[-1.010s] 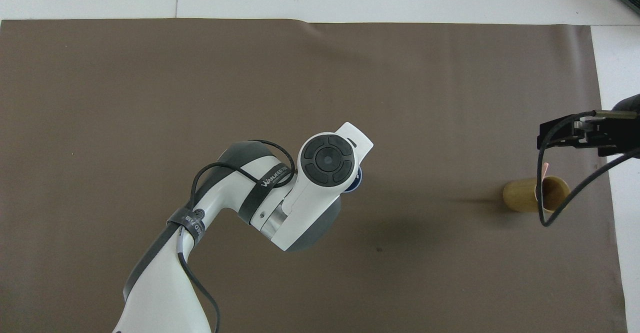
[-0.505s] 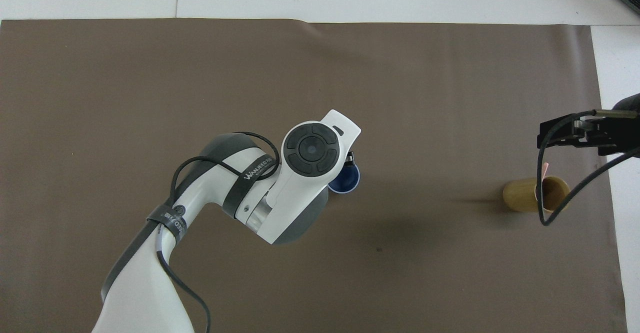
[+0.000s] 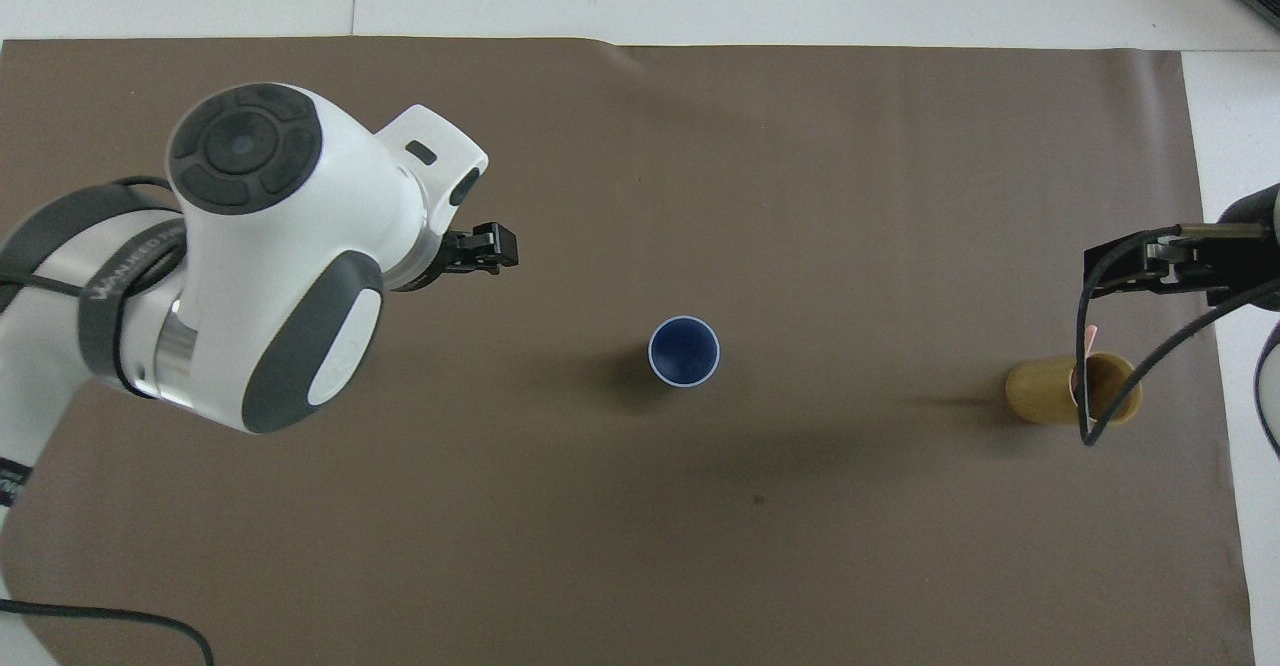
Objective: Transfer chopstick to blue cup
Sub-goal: 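Return the left gripper to rest while the right gripper reaches the chopstick, then grasp the pink chopstick and lift it from the tan cup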
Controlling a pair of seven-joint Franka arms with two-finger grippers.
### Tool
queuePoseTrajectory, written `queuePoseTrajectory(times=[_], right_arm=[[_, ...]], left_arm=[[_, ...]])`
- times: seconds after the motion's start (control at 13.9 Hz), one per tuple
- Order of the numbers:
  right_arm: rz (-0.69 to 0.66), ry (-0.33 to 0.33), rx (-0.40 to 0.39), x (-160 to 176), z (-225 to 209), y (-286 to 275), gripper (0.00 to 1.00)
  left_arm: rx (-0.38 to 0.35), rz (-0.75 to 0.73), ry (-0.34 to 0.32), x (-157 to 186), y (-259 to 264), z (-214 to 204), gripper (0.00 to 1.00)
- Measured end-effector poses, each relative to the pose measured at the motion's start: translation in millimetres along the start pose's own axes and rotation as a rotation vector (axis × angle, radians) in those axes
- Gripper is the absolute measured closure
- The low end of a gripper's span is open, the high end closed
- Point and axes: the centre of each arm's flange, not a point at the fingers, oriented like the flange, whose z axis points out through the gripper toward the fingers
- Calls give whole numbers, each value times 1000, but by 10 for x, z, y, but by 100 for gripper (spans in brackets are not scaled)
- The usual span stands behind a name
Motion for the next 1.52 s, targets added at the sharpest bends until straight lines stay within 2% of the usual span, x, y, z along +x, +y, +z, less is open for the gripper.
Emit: queuePoseTrajectory(times=[0.29, 0.51, 0.65, 0.72, 0.79, 1.15, 1.23, 1.52], right_arm=[[-101, -25, -40, 114, 652, 107, 0], [-177, -74, -85, 123, 1139, 111, 0], [-198, -94, -93, 116, 1335, 99, 4], [-211, -97, -105, 105, 1416, 99, 13], [-228, -99, -126, 95, 1494, 108, 27], [-276, -101, -158, 73, 1601, 98, 83], [-281, -99, -161, 67, 1583, 88, 90], [-275, -96, -167, -2, 1437, 102, 90]], left_arm=[[20, 37, -57, 188, -796, -114, 0], [25, 83, -112, 209, -1446, -276, 0], [20, 117, -137, 176, -1833, -410, 0], [17, 128, -144, 150, -1984, -482, 0], [14, 131, -144, 122, -2084, -561, 0], [11, 143, -110, 58, -2066, -1050, 0], [11, 143, -111, 33, -2068, -1174, 0], [11, 145, -107, -30, -2078, -1379, 0]])
